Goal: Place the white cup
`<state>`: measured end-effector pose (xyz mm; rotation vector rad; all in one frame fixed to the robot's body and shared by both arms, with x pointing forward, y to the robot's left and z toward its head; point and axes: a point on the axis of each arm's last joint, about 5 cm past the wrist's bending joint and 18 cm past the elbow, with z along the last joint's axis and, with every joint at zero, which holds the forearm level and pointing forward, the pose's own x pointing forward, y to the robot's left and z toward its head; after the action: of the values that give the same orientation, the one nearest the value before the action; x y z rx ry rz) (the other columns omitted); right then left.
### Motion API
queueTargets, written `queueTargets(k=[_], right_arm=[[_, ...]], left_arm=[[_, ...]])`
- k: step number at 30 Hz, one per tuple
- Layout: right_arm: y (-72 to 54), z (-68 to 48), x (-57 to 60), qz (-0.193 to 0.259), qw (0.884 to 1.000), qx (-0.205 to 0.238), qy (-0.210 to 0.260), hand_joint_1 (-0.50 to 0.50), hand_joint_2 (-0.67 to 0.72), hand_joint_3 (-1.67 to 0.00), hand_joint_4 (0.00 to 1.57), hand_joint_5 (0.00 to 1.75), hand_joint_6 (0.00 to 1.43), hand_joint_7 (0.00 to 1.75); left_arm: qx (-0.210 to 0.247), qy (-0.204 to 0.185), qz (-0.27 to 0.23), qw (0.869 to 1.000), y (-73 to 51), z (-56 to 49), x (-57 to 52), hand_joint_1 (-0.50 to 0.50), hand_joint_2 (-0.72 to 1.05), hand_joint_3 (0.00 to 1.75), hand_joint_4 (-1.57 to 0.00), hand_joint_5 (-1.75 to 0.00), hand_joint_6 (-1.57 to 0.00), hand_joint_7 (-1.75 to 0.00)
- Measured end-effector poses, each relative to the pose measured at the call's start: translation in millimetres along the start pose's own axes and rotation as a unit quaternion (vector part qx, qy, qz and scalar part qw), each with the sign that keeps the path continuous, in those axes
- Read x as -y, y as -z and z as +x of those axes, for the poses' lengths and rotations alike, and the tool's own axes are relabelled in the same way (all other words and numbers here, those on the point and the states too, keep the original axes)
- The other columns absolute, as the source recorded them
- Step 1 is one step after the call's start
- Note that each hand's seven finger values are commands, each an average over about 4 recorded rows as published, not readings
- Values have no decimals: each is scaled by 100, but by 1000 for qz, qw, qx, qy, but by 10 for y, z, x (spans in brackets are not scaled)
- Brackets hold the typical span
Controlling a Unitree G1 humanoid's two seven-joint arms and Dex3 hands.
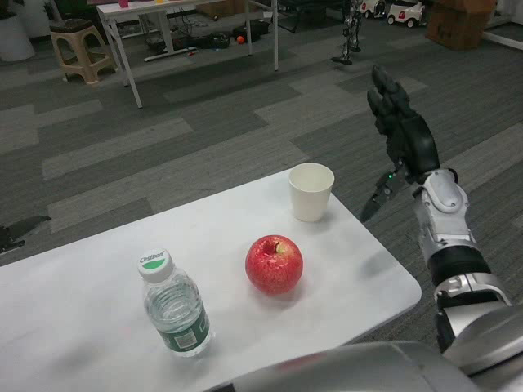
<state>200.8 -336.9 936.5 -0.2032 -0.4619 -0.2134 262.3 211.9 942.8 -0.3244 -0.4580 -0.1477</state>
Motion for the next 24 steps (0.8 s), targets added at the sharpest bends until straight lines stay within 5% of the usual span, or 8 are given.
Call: queueTargets(k=[9, 24], right_arm=[[-155, 345, -315, 31, 997, 70, -26, -38, 28, -6, 0, 0, 0, 0], [-208, 454, -541, 54, 993, 94, -54, -38, 22, -6, 0, 0, 0, 0]], left_arm=[[-13, -5, 6, 1000, 40, 33, -20, -50, 16, 9, 0, -21, 0, 0], [-40, 42, 2, 998, 121, 156, 129, -50, 25, 9, 0, -21, 0, 0]])
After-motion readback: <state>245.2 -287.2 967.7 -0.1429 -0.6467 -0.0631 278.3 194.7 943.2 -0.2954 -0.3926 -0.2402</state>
